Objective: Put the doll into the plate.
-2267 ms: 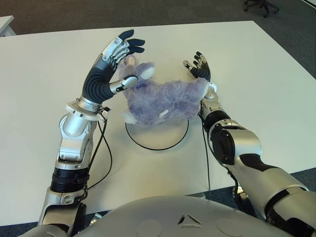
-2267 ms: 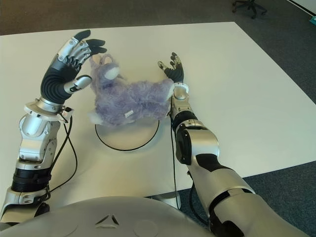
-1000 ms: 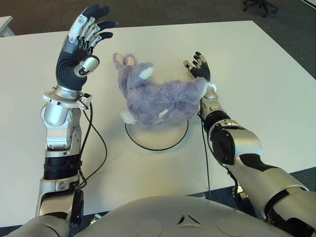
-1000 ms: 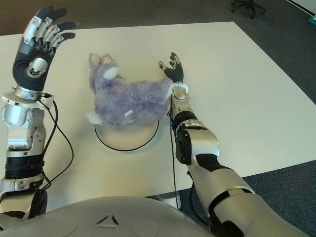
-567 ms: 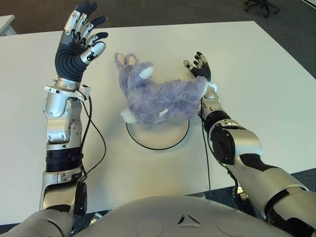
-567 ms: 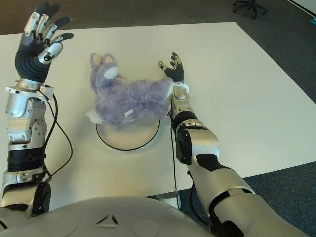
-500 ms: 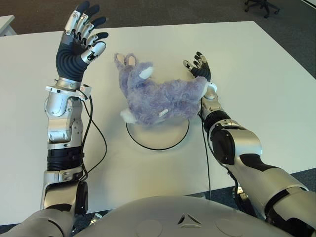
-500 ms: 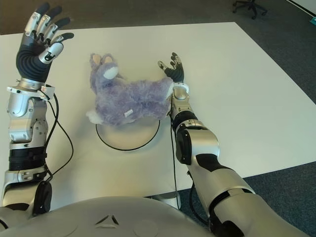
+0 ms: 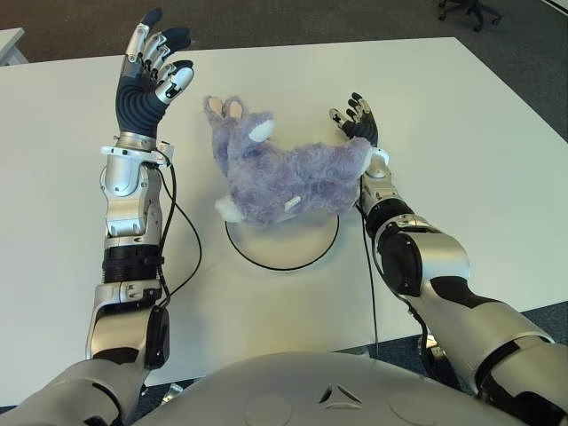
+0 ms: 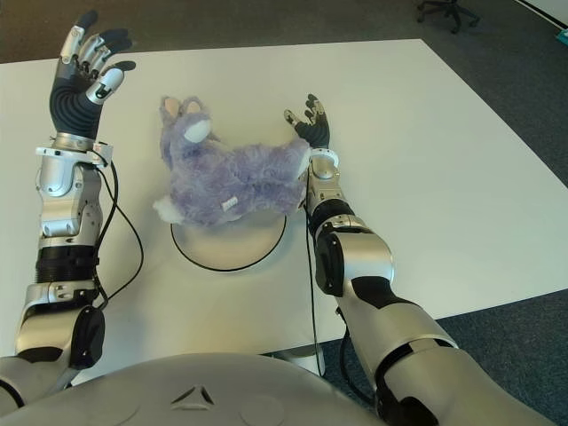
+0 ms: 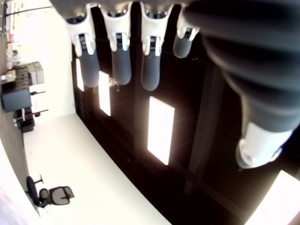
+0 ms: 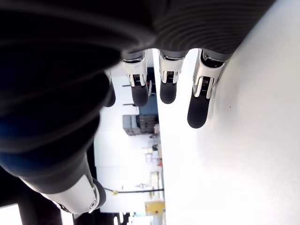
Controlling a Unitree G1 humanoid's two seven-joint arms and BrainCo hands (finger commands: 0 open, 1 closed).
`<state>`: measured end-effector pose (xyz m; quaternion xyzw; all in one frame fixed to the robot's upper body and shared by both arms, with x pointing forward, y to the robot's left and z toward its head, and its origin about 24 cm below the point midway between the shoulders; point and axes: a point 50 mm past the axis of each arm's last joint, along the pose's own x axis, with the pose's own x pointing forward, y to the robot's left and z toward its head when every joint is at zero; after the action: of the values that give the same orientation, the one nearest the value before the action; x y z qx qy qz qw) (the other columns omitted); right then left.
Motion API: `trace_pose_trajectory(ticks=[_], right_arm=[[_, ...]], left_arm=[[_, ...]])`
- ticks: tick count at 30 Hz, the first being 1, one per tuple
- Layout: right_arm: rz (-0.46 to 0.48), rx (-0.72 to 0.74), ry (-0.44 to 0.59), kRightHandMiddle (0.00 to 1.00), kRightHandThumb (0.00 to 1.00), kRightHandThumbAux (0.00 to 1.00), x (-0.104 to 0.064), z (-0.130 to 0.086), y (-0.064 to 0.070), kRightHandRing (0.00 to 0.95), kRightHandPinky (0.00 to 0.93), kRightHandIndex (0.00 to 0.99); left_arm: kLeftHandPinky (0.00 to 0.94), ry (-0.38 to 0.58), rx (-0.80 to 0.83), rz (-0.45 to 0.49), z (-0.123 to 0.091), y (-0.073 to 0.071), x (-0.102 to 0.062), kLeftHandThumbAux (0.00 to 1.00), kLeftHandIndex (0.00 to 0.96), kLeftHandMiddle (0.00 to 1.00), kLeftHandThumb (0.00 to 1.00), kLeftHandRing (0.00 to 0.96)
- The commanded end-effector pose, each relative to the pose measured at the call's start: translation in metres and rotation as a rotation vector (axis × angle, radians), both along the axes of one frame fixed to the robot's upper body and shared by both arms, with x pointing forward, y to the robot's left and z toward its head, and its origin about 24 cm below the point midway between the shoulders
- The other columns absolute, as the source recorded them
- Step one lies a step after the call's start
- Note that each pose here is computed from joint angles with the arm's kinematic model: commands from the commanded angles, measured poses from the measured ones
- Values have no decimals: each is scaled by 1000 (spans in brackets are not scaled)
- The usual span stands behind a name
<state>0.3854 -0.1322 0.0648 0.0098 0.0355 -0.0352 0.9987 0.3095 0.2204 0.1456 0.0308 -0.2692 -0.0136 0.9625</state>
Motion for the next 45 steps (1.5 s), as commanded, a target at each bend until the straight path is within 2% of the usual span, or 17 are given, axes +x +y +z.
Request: trace_pose_trajectory(ticks=[1,12,21,28,36,40,44,45], right_arm=[[-15,9,155,7,400,779,-16,-36,-2,0,0,84],[-16,3,155,11,353,785,-16,-36,-3,0,0,66],[-20,8,153,15,403,788,-16,-36,-5,0,0,78],[-23,8,153,11,394,788,-17,-36,-6,0,0,102],[-23,7,153,12,391,786,-17,-37,-7,0,0,101],[-23,-4,152,7,319,793,-17,-37,-7,0,0,82],[-24,-6,152,9,312,792,-17,-37,-7,0,0,83],[-24,-5,152,14,326,788,-17,-37,-7,0,0,110]], left_arm=[[259,6,-12,40,-3,4,4,553,36,180,104,219],[267,20,-27,51,-7,4,10,513,22,170,91,218],[260,54,-38,71,-11,5,18,478,16,188,67,228],[243,89,-52,87,-17,7,23,472,23,189,54,224],[262,117,-66,103,-21,10,27,473,28,198,36,230],[313,134,-79,109,-25,12,29,494,49,211,18,247],[326,144,-86,110,-28,13,30,498,57,212,13,253],[323,147,-87,110,-29,14,30,499,61,214,6,257]])
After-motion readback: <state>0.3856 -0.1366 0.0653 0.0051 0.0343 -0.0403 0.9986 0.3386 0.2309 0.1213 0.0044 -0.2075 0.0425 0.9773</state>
